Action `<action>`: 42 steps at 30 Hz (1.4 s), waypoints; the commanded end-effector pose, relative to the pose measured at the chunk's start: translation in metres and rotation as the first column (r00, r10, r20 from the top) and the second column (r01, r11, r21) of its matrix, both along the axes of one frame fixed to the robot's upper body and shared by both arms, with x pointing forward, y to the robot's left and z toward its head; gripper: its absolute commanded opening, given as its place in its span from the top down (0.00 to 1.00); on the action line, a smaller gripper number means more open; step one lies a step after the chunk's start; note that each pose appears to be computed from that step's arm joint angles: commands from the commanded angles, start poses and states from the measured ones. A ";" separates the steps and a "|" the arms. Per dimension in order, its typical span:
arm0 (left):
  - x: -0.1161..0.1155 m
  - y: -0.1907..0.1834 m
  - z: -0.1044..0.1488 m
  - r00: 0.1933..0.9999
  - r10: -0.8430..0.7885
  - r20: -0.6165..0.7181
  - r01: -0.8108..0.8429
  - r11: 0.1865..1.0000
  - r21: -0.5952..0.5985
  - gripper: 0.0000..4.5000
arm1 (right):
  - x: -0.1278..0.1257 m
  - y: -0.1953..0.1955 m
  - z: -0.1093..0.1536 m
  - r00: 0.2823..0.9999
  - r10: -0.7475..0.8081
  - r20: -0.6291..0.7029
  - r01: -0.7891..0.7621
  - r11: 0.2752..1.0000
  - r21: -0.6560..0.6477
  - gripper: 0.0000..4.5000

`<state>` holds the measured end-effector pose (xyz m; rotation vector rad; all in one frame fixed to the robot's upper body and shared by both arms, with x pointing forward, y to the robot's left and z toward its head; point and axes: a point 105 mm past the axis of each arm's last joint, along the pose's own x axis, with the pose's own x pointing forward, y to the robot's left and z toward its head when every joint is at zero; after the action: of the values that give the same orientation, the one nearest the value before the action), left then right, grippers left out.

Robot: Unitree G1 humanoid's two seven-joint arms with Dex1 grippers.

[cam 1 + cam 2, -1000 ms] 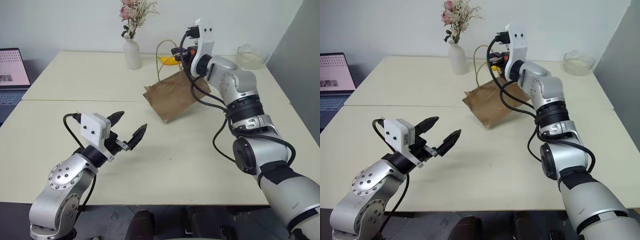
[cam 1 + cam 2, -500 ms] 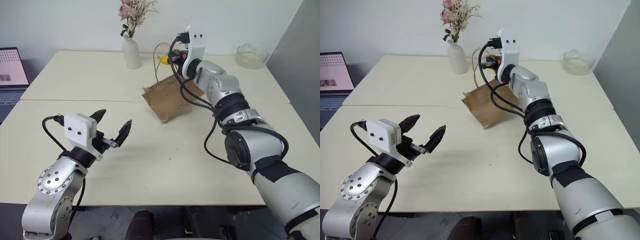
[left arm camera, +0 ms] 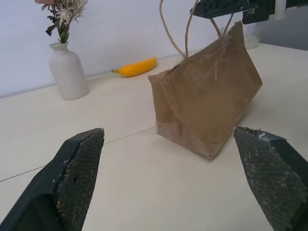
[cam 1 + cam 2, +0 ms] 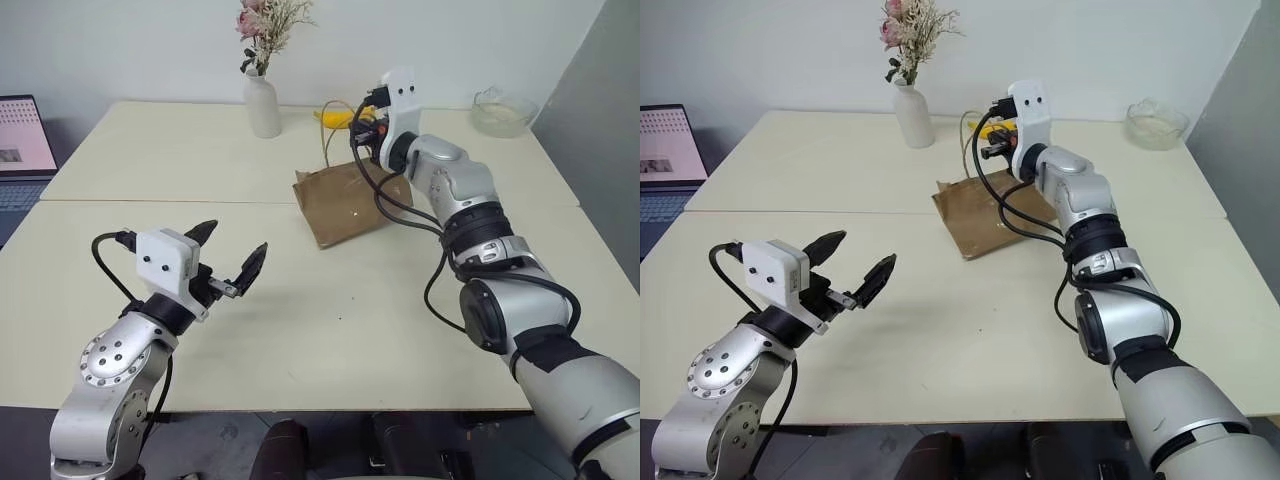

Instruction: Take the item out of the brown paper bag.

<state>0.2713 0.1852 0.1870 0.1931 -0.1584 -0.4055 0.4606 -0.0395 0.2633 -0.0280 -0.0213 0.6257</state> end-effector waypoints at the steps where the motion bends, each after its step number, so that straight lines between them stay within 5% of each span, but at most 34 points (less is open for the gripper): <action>1: -0.001 -0.002 0.010 0.998 -0.024 0.053 0.022 0.999 0.034 0.00 | -0.010 -0.002 0.019 0.998 0.028 0.051 -0.027 1.000 -0.013 0.99; 17: 0.004 -0.010 0.011 0.990 -0.128 0.053 0.124 0.989 0.077 0.00 | -0.034 -0.006 0.007 0.999 0.037 -0.006 -0.038 0.997 -0.060 0.99; 22: -0.011 -0.032 0.005 0.957 -0.286 -0.043 0.286 0.958 -0.013 0.00 | -0.032 -0.006 0.000 0.999 0.032 0.002 -0.031 0.996 -0.084 0.99; 31: -0.018 -0.043 0.015 0.925 -0.375 -0.061 0.376 0.927 -0.006 0.00 | -0.033 -0.003 0.001 0.999 0.048 0.001 -0.048 0.996 -0.069 0.99; 34: -0.018 -0.044 0.019 0.923 -0.380 -0.058 0.380 0.925 -0.005 0.00 | -0.035 -0.001 0.001 0.998 0.061 -0.001 -0.061 0.996 -0.071 0.86; 42: -0.019 -0.050 0.021 0.924 -0.379 -0.054 0.378 0.925 -0.035 0.00 | -0.046 -0.014 -0.010 0.989 0.144 0.020 -0.137 0.971 -0.197 0.24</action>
<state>0.2588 0.1429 0.1987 0.1231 -0.1026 -0.7644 0.4228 -0.0544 0.2399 -0.1807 0.0713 0.7246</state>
